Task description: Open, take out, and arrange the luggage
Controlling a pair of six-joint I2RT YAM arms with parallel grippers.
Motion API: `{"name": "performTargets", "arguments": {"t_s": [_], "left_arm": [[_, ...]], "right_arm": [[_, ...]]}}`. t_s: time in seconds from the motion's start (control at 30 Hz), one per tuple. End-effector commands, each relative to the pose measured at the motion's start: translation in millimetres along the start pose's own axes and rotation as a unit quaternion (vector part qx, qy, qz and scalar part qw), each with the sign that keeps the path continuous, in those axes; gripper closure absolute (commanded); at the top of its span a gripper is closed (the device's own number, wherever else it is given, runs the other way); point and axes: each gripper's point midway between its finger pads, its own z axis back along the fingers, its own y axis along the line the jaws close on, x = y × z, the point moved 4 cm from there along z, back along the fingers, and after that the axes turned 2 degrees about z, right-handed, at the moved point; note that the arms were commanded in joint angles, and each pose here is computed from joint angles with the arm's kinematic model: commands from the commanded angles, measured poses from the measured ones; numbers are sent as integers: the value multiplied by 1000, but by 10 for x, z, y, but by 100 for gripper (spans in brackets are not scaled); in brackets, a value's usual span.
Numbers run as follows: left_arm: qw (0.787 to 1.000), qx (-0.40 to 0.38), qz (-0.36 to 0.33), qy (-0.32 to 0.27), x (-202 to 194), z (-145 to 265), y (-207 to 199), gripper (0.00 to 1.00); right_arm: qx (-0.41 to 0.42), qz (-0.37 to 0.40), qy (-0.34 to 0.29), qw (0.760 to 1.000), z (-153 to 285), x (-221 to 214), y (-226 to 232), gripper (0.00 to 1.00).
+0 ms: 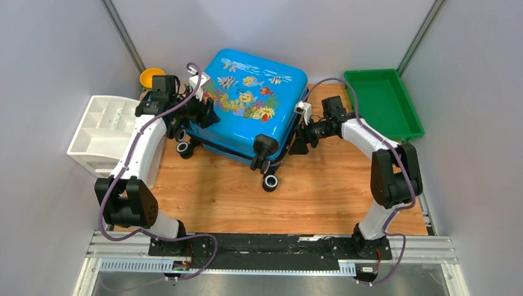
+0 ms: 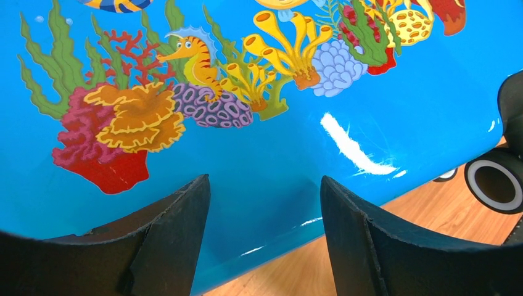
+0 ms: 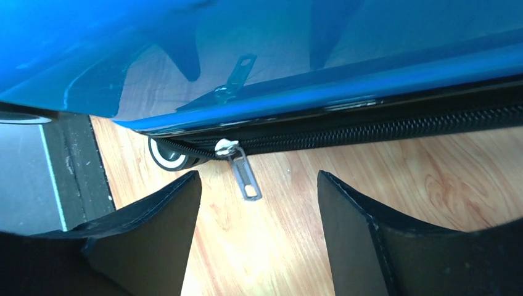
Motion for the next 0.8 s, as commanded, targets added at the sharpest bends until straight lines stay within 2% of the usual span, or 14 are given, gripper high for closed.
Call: {"name": "performTargets", "arguments": {"t_s": [0.0, 0.17, 0.27, 0.3, 0.37, 0.47, 0.5, 0.53, 0.7, 0.77], "left_arm": [[994, 2, 64, 89, -436, -65, 42, 25], [994, 9, 64, 93, -434, -60, 66, 25], [993, 16, 64, 98, -455, -67, 95, 25], [993, 20, 66, 100, -466, -67, 109, 25], [991, 28, 81, 107, -519, -79, 171, 25], [987, 36, 120, 104, -552, -63, 299, 26], [985, 41, 135, 102, -556, -52, 332, 27], [984, 43, 141, 102, -575, -74, 373, 27], [979, 73, 160, 107, -635, -70, 577, 29], [975, 91, 164, 119, -679, -92, 693, 30]], "right_arm": [[62, -26, 1, 998, -104, 18, 11, 28], [92, -64, -10, 994, -191, 27, 26, 33], [104, -73, -23, 992, -193, 72, 59, 50], [104, -73, -25, 992, -189, 85, 63, 60], [106, -70, -29, 991, -166, 115, 90, 67], [104, -63, -33, 992, -122, 133, 136, 83], [102, -60, -33, 992, -111, 131, 146, 97], [94, -53, -34, 994, -85, 149, 153, 100], [33, -34, -33, 998, -39, 50, 121, 100], [-30, 4, -53, 998, 16, 150, 51, 100]]}}
